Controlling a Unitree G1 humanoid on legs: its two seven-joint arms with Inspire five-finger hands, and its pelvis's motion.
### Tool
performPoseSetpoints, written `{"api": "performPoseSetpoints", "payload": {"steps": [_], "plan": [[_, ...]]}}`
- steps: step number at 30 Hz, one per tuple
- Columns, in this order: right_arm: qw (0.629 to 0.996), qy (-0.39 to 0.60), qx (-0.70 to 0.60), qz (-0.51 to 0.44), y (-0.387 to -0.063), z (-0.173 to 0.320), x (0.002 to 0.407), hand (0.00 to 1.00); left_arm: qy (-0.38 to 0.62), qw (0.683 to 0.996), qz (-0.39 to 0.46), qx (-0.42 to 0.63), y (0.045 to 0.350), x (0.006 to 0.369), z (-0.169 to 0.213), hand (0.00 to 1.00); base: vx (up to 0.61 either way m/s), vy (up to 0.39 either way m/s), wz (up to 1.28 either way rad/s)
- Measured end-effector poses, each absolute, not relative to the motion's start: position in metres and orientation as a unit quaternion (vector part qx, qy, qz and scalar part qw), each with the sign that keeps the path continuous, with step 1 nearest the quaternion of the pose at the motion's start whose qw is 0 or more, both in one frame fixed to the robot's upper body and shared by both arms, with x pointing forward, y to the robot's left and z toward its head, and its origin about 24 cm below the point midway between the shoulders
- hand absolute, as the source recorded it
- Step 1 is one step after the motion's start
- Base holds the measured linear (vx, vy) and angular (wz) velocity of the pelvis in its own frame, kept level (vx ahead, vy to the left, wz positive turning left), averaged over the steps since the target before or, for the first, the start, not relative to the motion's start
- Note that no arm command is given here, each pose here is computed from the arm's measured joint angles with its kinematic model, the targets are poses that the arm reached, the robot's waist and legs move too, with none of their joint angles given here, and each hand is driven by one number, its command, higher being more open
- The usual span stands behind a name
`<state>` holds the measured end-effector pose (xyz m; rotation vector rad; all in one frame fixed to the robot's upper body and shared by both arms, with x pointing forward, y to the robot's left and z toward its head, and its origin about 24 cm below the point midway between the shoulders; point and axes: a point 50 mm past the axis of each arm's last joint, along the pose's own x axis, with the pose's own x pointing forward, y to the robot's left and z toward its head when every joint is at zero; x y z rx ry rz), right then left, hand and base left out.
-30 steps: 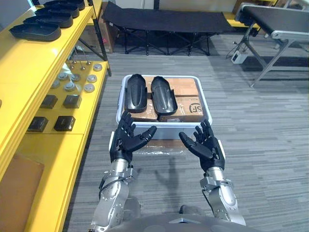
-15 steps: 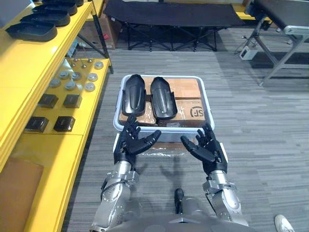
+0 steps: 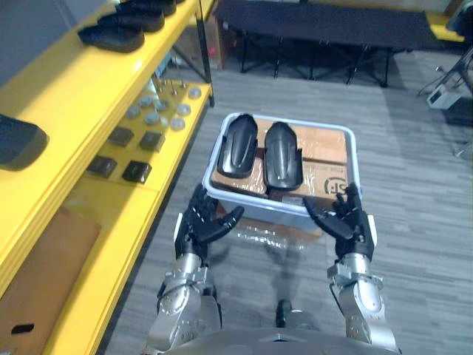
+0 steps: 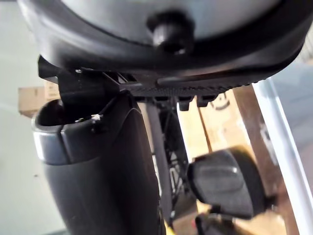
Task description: Walk over and take three plastic housings, then place them on the shelf
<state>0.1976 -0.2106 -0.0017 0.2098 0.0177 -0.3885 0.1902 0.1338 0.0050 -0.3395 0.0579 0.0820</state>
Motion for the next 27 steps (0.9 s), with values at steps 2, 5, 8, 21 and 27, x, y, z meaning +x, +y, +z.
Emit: {"api": "performPoseSetpoints", "payload": {"steps": [2,5,8,21,27], "plan": [[0.969,0.001,0.091,-0.230,-0.219,0.001,0.204,1.00,0.008,0.991,0.052,-0.127,0.137,0.196,0.012,1.00,0.01,0.069,0.13],[0.958,-0.042,0.094,-0.269,-0.230,0.020,0.224,1.00,-0.022,0.993,0.064,-0.098,0.141,0.207,0.023,1.00,-0.01,0.044,0.20],[0.944,-0.108,0.084,-0.301,-0.254,0.056,0.255,1.00,-0.052,0.992,0.067,-0.097,0.141,0.221,0.036,1.00,-0.08,0.001,0.30],[0.925,-0.166,0.001,-0.342,-0.334,0.177,0.338,1.00,-0.012,0.992,0.096,-0.076,0.144,0.242,0.016,1.00,-0.03,0.016,0.10],[0.939,-0.127,-0.029,-0.318,-0.342,0.188,0.349,1.00,-0.008,0.993,0.090,-0.082,0.138,0.249,0.014,1.00,-0.07,0.033,0.03]]}}
